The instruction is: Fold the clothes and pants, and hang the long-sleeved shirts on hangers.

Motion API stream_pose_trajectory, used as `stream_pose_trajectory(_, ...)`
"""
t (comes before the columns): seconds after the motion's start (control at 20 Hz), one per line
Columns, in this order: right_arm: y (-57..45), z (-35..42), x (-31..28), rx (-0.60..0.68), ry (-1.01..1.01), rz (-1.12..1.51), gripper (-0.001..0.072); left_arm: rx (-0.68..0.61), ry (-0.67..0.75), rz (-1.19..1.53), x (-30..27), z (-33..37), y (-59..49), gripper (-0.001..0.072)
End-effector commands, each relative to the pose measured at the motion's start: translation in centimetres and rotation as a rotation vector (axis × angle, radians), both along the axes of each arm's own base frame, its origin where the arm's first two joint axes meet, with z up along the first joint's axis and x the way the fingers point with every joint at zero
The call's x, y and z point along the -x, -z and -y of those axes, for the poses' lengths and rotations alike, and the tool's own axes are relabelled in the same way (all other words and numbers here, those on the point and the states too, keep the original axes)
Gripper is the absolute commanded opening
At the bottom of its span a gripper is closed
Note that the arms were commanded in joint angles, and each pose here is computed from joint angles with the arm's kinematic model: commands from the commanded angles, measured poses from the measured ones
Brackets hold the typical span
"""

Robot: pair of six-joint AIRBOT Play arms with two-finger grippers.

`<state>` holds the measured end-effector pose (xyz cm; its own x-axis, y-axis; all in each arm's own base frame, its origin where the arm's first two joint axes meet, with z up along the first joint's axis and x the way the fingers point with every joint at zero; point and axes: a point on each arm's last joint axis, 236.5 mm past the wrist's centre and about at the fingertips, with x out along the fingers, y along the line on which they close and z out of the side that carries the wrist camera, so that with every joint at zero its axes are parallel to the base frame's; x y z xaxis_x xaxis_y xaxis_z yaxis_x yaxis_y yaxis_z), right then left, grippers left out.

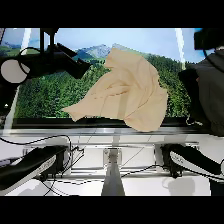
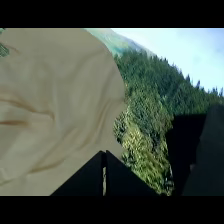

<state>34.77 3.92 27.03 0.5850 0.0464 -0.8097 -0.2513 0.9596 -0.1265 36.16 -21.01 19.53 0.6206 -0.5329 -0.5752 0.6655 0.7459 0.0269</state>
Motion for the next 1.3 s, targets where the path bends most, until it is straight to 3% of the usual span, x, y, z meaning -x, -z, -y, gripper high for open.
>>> stream_pose_trajectory(0.0, 8.0, 5.0, 3.6, 0.016, 0.112, -0.329, 0.0014, 0.001, -0.001, 0.001, 0.0, 0.0, -0.1, 0.0696)
stream_pose_trajectory(0.3, 23.5, 3.5, 12.4, -0.402, 0.159, -0.800, 0.0014, -0.063, 0.020, -0.062, 1.2, -0.7, 1.6, 0.0695)
stream_pose_trajectory(0.45, 30.2, 2.7, 14.5, -0.454, 0.240, -0.857, 0.0039, -0.083, 0.028, -0.086, 1.6, -0.9, 2.2, 0.0696)
stream_pose_trajectory(0.55, 33.8, 2.7, 14.8, -0.458, 0.322, -0.829, 0.0335, -0.082, 0.028, -0.086, 1.6, -0.8, 2.2, 0.0696)
stream_pose_trajectory(0.6, 35.1, 2.8, 14.9, -0.455, 0.347, -0.809, 0.0389, -0.082, 0.027, -0.085, 1.6, -0.9, 2.2, 0.0695)
stream_pose_trajectory(0.95, 39.2, 3.3, 15.5, -0.442, 0.409, -0.857, 0.0391, -0.082, 0.027, -0.086, 1.6, -0.9, 2.2, 0.0695)
stream_pose_trajectory(1.15, 40.0, 1.2, 15.8, -0.525, 0.325, -0.915, 0.0378, -0.082, 0.026, -0.086, 1.6, -0.9, 2.2, 0.0695)
stream_pose_trajectory(1.2, 39.8, 0.5, 15.1, -0.561, 0.286, -0.891, 0.0321, -0.075, 0.018, -0.091, 1.6, -0.9, 2.2, 0.0682)
stream_pose_trajectory(1.25, 39.4, -0.2, 14.3, -0.596, 0.258, -0.858, 0.0248, -0.059, -0.001, -0.104, 1.5, -1.0, 2.2, 0.0580)
